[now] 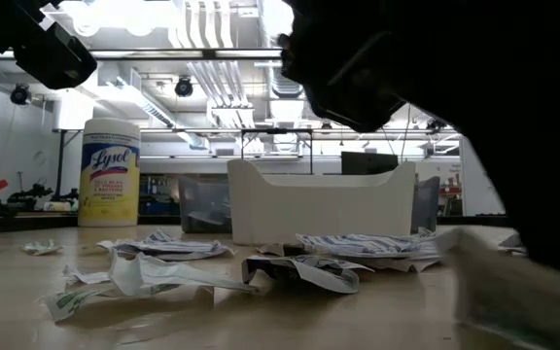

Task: Pick & Place First Aid Supplies
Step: Put the alcohol pad into the bottom left black bin

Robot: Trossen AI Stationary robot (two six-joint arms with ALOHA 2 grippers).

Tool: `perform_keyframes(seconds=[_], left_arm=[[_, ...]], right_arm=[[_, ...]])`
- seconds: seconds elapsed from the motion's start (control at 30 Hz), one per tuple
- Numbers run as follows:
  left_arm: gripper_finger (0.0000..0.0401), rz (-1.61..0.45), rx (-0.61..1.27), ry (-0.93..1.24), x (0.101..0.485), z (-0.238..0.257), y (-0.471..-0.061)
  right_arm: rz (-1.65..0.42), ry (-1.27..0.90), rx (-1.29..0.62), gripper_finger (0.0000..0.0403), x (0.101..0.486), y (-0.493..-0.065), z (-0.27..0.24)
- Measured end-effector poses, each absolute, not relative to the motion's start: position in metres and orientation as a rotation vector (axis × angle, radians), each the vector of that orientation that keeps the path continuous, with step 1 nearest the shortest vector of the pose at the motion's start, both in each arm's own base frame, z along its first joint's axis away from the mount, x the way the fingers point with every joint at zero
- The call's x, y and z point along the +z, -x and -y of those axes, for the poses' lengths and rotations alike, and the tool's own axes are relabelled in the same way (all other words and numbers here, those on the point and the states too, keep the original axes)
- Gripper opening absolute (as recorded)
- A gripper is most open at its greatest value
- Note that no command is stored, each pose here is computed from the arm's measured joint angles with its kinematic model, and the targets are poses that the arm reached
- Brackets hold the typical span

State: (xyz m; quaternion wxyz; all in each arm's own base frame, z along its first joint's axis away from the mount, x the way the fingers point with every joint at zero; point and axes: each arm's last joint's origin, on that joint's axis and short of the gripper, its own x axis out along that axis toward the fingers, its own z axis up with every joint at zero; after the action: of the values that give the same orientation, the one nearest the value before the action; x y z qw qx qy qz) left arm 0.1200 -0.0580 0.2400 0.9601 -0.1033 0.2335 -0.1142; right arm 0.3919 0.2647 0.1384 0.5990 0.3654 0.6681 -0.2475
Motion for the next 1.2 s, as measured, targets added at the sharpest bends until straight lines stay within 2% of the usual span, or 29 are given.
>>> perform_keyframes(seconds=[0.17, 0.5, 0.77, 0.93, 1.2], left_arm=[[0.0163, -0.473, -0.232, 0.208, 0.24, 0.058, -0.12], [0.0163, -0.473, -0.232, 0.208, 0.24, 0.058, -0.12], [0.0163, -0.455, -0.234, 0.222, 0.242, 0.058, -0.121], [0.0163, -0.423, -0.241, 0.235, 0.245, 0.059, -0.122], [0.0163, -0.425, -0.241, 0.235, 0.245, 0.059, -0.122]], right_arm=[[-1.59, -0.813, -0.621, 0.0011, 0.137, -0.387, -0.262], [-1.63, -0.762, -0.675, 0.0008, 0.143, -0.382, -0.259], [-1.537, -0.666, -0.706, 0.0008, 0.171, -0.384, -0.258], [-1.461, -0.624, -0.673, 0.0008, 0.185, -0.387, -0.258], [-1.546, -0.577, -0.563, 0.0009, 0.184, -0.381, -0.266]])
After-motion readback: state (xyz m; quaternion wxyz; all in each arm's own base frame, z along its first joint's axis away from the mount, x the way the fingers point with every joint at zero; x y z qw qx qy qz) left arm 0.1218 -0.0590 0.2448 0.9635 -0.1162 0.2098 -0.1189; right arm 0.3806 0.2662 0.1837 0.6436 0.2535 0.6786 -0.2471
